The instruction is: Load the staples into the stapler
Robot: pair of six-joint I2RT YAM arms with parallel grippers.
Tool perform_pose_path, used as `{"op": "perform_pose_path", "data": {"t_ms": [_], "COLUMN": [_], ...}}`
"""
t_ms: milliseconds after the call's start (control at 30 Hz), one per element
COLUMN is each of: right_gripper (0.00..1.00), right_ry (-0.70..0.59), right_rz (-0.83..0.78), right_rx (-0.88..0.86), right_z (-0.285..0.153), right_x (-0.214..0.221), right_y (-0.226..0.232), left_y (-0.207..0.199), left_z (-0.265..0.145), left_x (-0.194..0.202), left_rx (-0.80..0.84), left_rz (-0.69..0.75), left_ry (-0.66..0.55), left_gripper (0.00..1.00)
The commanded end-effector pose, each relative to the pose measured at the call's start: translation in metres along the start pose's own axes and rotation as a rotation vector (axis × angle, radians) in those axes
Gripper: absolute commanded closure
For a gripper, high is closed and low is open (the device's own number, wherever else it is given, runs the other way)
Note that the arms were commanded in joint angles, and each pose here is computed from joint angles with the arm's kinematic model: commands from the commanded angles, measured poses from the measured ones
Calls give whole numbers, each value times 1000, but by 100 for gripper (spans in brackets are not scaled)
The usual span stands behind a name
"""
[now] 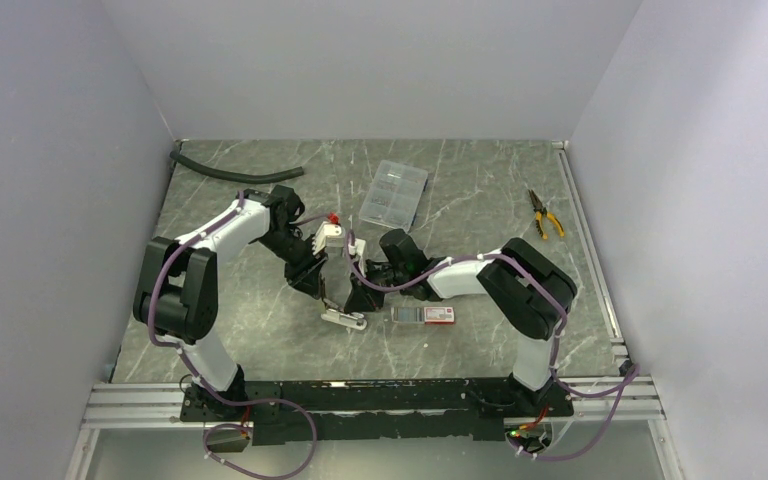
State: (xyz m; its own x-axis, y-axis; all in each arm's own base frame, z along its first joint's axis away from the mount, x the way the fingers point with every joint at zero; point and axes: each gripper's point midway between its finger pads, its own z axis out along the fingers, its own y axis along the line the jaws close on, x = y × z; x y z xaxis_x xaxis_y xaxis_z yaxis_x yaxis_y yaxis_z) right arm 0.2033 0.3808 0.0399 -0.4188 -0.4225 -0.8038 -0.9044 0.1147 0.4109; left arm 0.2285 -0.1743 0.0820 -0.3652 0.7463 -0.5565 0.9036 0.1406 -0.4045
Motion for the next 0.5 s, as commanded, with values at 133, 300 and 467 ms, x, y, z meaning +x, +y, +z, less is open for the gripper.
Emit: {"op": "perform_pose_path", "data": {"t_ms": [133,300,467], "right_gripper": [85,85,86], "right_ry": [-49,-52,-56], "right_rz": [-96,-122,-146], "right_rx": [124,134,128], "right_z": [-7,-9,-14], "right_x": [-30,-37,-42], "right_y": [-22,-25,-26], "left_y": [-7,-9,-8], "left_z": [-3,-3,-3], "left_x": [-11,-7,-5], "left_rx": [17,22,23], "left_rz": [28,39,30], "left_ry": [-34,-26,-15], "left_gripper": [97,97,97]}}
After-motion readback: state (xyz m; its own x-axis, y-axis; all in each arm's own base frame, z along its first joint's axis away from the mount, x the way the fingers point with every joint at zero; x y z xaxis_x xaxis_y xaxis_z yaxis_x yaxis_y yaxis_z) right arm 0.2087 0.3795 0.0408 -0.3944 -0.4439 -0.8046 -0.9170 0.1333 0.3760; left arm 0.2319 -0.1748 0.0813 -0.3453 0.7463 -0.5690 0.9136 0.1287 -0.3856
